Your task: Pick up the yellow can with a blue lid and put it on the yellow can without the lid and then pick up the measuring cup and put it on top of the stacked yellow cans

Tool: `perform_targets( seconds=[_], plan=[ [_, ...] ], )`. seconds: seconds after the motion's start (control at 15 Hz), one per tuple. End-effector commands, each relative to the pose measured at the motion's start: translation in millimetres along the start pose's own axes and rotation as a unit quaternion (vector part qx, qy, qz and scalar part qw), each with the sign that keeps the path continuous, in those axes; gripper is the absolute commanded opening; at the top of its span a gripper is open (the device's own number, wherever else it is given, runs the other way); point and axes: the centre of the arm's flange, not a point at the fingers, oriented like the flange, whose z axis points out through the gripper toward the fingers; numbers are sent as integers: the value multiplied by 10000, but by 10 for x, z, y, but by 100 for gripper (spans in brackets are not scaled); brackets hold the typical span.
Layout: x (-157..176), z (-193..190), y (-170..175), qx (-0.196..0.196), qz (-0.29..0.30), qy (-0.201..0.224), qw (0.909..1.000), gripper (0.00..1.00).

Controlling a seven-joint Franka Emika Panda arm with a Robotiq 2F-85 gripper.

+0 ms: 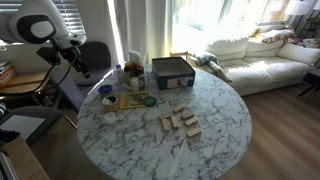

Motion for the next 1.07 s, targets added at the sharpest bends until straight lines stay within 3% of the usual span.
perform_targets(
  seconds=[0.0, 0.47, 1.0],
  plan=[
    [136, 351, -204, 87, -102, -264, 9996, 100],
    [370, 966, -402, -86, -171, -593, 9981, 100],
    [694, 1439, -343, -311, -212, -535, 9979, 100]
  ],
)
